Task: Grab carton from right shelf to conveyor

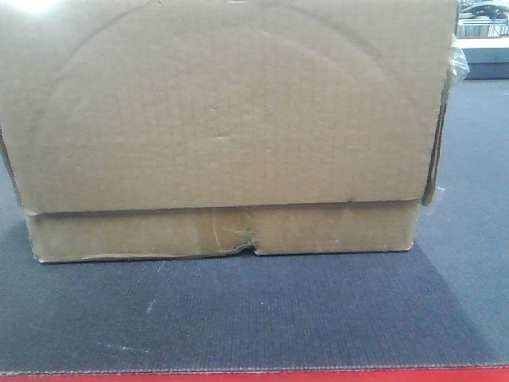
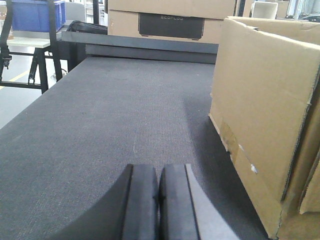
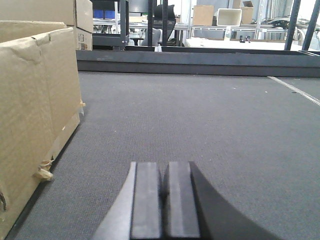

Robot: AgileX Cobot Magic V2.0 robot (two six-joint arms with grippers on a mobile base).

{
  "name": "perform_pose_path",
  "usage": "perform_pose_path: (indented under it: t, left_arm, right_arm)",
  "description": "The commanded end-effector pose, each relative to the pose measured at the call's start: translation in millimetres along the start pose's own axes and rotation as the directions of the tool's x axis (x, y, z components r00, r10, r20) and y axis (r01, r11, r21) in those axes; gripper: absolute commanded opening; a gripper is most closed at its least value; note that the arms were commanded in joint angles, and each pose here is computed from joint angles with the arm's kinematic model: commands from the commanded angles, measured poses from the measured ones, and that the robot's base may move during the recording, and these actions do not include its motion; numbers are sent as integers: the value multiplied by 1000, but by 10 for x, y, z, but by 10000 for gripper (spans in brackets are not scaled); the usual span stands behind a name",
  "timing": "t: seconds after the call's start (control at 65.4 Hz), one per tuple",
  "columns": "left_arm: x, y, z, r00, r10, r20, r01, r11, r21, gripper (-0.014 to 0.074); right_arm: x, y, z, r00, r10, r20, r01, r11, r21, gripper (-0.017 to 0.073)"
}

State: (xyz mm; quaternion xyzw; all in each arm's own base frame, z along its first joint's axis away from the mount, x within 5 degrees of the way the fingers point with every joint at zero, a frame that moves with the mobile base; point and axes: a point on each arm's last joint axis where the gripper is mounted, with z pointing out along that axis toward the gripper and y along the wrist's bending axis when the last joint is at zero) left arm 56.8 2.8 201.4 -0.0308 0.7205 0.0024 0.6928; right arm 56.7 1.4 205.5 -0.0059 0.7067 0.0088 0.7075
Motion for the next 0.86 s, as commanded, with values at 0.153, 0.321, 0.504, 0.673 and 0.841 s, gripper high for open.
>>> perform_pose_path:
  t: [0.153,0.321,0.504,0.673,0.841]
  left_arm:
    - [-20,1,-5,1000,-1,20,1,1000,-3,5]
    - [-20,1,-5,1000,-1,20,1,1000,-3,5]
    - [-20,1,-5,1000,-1,20,1,1000,-3,5]
    - [-20,1,-5,1000,-1,20,1,1000,-3,5]
    - [-20,1,-5,1000,-1,20,1,1000,-3,5]
  right_arm:
    - [-30,-4,-3,999,-8,34,8,1000,6,-73]
    - [-30,-4,-3,999,-8,34,8,1000,6,-73]
    - [-30,-4,-3,999,-8,34,8,1000,6,-73]
    - [-30,-4,-3,999,-8,34,8,1000,6,-73]
    - [-30,-4,-3,999,-8,34,8,1000,6,-73]
